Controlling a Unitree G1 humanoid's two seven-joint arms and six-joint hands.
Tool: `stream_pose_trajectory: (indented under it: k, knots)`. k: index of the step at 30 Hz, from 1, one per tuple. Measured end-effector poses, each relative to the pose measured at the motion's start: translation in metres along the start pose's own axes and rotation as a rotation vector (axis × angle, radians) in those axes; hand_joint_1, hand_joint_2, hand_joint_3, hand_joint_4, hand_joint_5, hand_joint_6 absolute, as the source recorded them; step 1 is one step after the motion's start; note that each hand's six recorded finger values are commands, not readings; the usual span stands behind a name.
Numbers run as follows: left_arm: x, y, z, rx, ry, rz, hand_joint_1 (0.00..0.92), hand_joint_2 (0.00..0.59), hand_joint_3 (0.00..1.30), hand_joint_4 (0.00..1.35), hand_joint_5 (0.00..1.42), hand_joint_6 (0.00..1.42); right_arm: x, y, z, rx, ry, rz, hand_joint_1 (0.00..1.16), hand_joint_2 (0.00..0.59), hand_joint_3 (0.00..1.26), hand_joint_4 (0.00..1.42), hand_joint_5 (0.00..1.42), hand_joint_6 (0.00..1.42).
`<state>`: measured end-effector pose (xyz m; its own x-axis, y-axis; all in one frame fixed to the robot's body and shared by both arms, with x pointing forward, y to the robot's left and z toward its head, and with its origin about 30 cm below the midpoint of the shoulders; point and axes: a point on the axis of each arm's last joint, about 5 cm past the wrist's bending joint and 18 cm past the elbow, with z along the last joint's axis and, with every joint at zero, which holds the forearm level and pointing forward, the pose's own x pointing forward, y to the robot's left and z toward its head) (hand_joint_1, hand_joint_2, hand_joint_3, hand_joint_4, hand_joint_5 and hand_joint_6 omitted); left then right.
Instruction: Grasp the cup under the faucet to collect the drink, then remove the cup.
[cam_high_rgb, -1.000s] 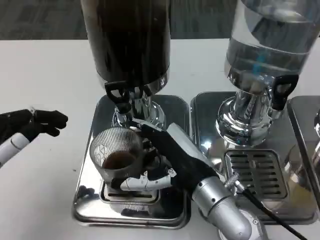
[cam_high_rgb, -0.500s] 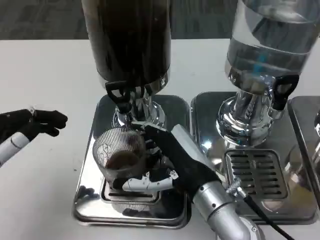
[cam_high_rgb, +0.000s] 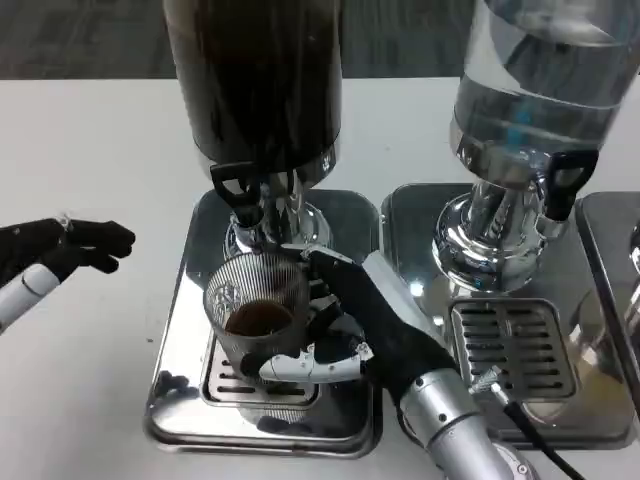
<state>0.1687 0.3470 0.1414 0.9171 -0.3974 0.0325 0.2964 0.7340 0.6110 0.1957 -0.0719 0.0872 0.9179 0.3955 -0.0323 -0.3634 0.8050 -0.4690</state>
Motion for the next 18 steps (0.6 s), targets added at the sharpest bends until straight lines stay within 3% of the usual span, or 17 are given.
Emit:
stream_pose_trajectory:
  k: [18]
  knots:
    - [0.0032, -0.0006, 0.0005, 0.0, -0.008, -0.011, 0.0, 0.196, 0.44, 0.39, 0.42, 0.32, -0.0047, -0.0053, -0.0026, 0.004, 0.011, -0.033, 0.89, 0.222, 0.32, 0.37, 0.52, 0.67]
